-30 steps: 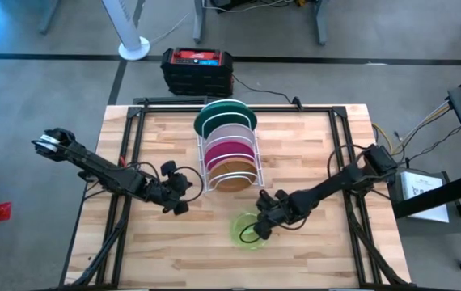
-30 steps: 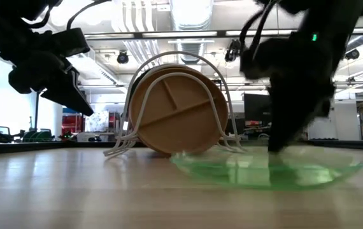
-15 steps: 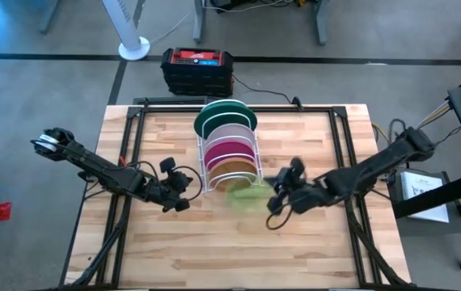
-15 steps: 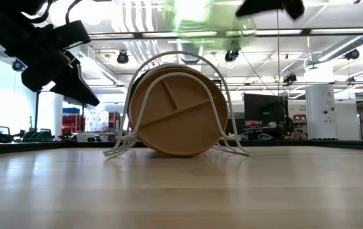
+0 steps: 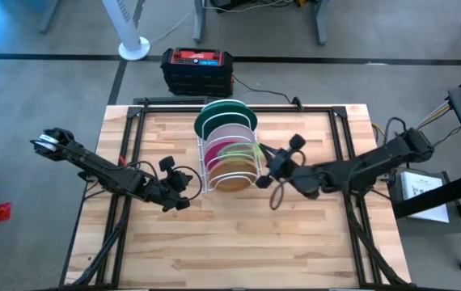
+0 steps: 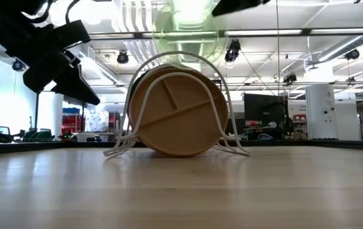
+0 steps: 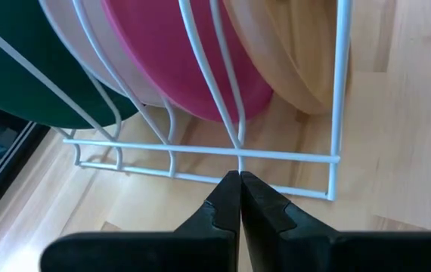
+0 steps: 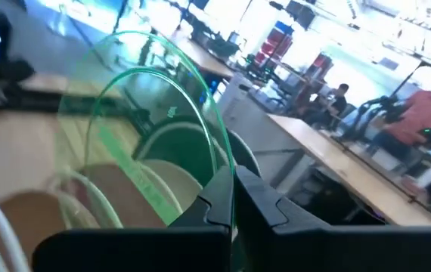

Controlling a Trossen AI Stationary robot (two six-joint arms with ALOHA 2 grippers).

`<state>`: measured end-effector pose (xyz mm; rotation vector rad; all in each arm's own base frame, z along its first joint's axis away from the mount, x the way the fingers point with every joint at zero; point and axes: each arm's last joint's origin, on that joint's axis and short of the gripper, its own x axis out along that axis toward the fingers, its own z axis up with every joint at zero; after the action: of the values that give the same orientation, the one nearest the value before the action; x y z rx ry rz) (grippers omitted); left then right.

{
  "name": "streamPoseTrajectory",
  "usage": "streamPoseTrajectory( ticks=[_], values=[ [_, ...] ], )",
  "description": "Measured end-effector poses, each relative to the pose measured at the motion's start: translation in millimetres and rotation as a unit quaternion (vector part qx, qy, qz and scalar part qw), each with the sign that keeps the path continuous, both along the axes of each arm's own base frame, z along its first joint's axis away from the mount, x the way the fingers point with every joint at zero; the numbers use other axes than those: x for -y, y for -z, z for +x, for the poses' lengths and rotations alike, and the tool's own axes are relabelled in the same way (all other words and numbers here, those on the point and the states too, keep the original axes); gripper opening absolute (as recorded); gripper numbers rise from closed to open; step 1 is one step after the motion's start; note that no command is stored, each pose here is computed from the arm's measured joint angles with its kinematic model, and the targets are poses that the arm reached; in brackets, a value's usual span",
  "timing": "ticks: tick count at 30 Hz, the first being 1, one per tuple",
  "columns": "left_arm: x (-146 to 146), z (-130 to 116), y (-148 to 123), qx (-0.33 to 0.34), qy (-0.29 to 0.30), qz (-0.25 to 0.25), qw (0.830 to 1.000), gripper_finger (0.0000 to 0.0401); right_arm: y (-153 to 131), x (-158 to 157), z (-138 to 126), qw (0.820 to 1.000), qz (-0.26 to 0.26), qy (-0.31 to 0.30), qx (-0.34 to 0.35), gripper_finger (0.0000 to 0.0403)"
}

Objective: Sort dishes
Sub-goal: Put the light green plate in the dish rack

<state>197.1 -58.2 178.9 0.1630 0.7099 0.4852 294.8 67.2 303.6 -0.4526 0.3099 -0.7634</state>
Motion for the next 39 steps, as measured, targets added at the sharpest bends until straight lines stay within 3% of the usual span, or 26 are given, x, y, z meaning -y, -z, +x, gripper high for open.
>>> streamPoseTrajectory(
  ticks=[21, 39],
  values=[
    [-0.4, -1.1, 1.0, -0.006, 0.000, 0.002, 1.000, 0.0000, 47.5, 1.7, 26.8, 0.994, 0.005, -0.052, -0.097, 0.0000],
    [-0.7, -1.8, 2.0, -0.009, 0.000, 0.003, 1.000, 0.0000, 76.2, 11.3, 39.3, 0.988, 0.015, -0.051, -0.148, 0.0000]
  ],
)
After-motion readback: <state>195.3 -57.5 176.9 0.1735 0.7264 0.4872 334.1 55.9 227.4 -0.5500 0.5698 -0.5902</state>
